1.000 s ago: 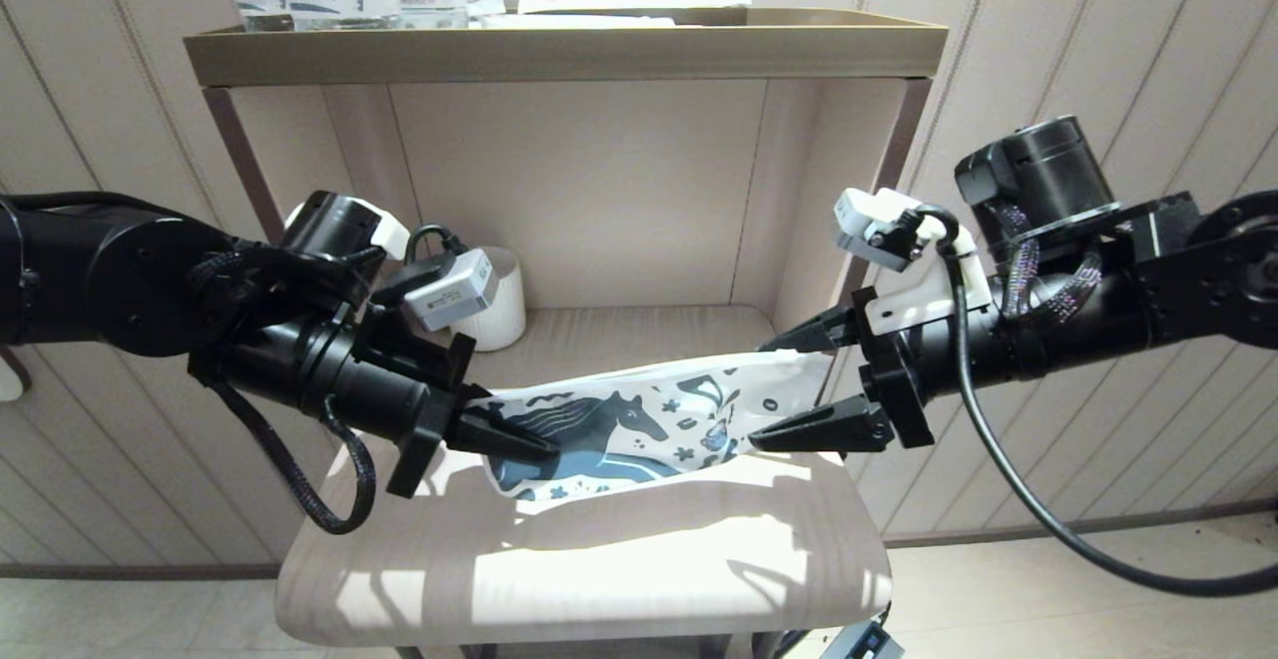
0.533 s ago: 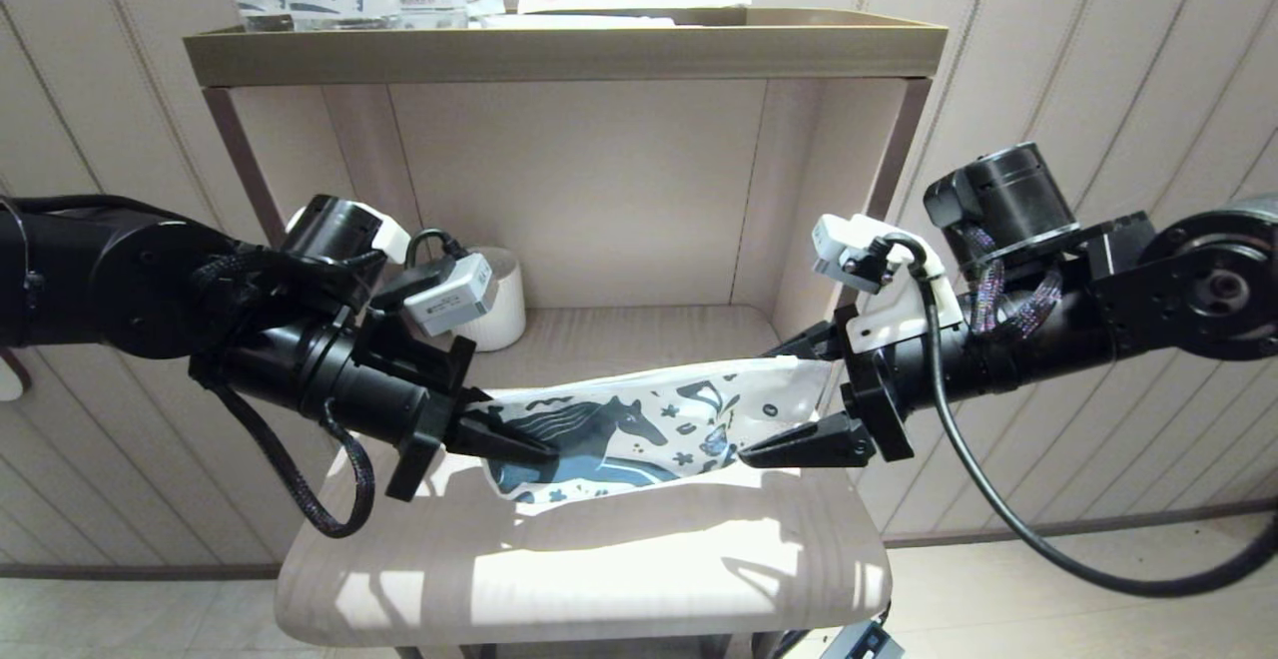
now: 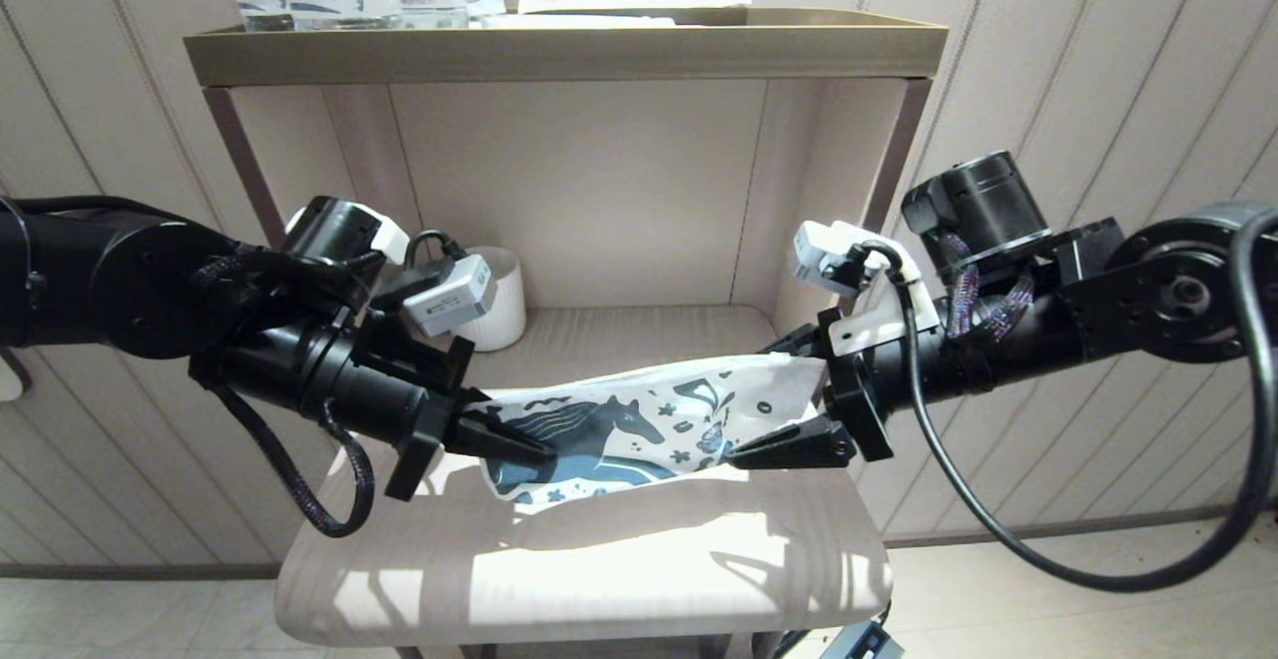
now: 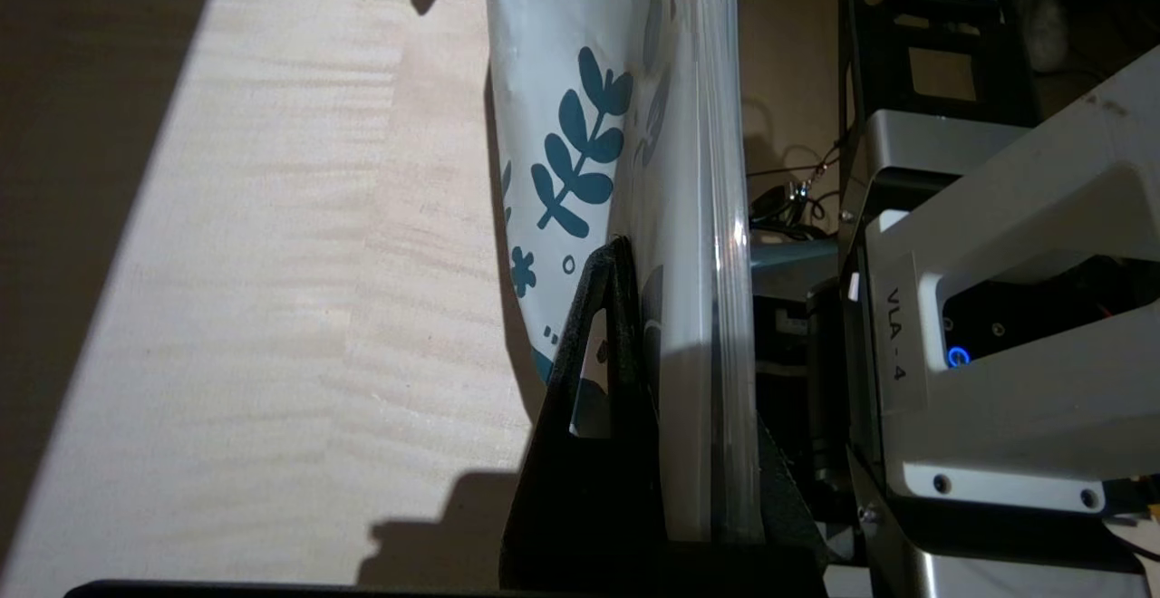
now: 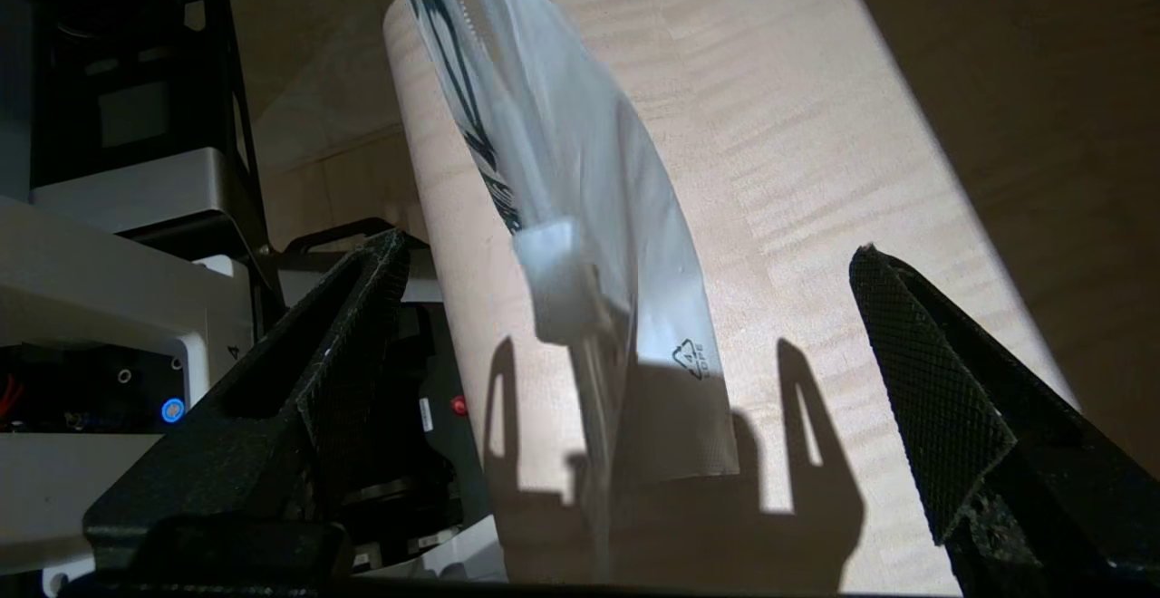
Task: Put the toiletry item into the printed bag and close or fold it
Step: Hand it to the other hand
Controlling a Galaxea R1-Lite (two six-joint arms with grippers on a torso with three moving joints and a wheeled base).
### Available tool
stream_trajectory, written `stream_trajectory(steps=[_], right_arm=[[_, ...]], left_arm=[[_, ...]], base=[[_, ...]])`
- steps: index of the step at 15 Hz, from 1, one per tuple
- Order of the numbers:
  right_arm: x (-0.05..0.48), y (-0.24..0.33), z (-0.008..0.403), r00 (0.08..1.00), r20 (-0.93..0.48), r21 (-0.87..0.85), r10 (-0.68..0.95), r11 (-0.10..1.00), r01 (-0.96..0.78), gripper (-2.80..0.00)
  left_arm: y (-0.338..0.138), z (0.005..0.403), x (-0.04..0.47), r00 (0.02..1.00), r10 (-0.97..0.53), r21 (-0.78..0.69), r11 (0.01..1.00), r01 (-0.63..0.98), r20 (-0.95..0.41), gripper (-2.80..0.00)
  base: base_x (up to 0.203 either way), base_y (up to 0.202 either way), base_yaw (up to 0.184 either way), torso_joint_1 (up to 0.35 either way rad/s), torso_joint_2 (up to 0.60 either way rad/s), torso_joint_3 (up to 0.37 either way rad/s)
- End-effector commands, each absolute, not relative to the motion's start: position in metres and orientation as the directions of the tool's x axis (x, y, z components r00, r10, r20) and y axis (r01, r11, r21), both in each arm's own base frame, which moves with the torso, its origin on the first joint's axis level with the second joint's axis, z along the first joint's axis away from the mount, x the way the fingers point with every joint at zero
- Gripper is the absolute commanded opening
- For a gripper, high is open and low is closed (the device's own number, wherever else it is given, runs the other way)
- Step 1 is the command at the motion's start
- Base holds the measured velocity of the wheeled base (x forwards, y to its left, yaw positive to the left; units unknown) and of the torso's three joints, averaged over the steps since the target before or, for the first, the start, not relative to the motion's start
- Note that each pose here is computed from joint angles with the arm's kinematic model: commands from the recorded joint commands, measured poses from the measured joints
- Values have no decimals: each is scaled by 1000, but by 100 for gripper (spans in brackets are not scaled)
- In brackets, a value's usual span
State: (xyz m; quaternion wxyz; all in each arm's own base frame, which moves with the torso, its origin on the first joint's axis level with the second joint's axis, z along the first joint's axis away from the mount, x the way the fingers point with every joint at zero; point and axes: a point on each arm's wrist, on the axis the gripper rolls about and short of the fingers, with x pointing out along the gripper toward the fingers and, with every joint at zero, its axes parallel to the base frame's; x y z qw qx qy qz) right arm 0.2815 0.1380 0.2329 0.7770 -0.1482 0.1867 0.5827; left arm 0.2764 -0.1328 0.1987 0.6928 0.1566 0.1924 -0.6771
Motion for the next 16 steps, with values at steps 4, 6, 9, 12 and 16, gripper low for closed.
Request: stream_trajectory(steps=[4, 6, 9, 12, 16], right_arm=[[283, 142, 232, 244, -454, -20, 857, 264, -964, -280], [283, 142, 231, 243, -455, -19, 857, 263, -965, -280], [283, 142, 228, 238, -461, -11, 855, 262, -965, -280], [282, 146, 230, 229, -456, -18, 860, 249, -968, -280], [282, 146, 227, 225, -464, -7, 857, 251, -968, -280]], left_arm=[[-133, 198, 276, 3, -879, -44, 27, 999, -476, -280], [-133, 198, 276, 4, -879, -37, 25, 999, -476, -280], [-133, 198, 276, 2, -879, -40, 24, 999, -476, -280], [-134, 197, 277, -3, -878, -50, 23, 999, -479, -280], [-133, 196, 276, -9, -875, -61, 23, 998, -484, -280]], base=[[0, 0, 0, 0, 0, 0], [0, 0, 0, 0, 0, 0], [0, 0, 0, 0, 0, 0], [0, 0, 0, 0, 0, 0], [0, 0, 0, 0, 0, 0]])
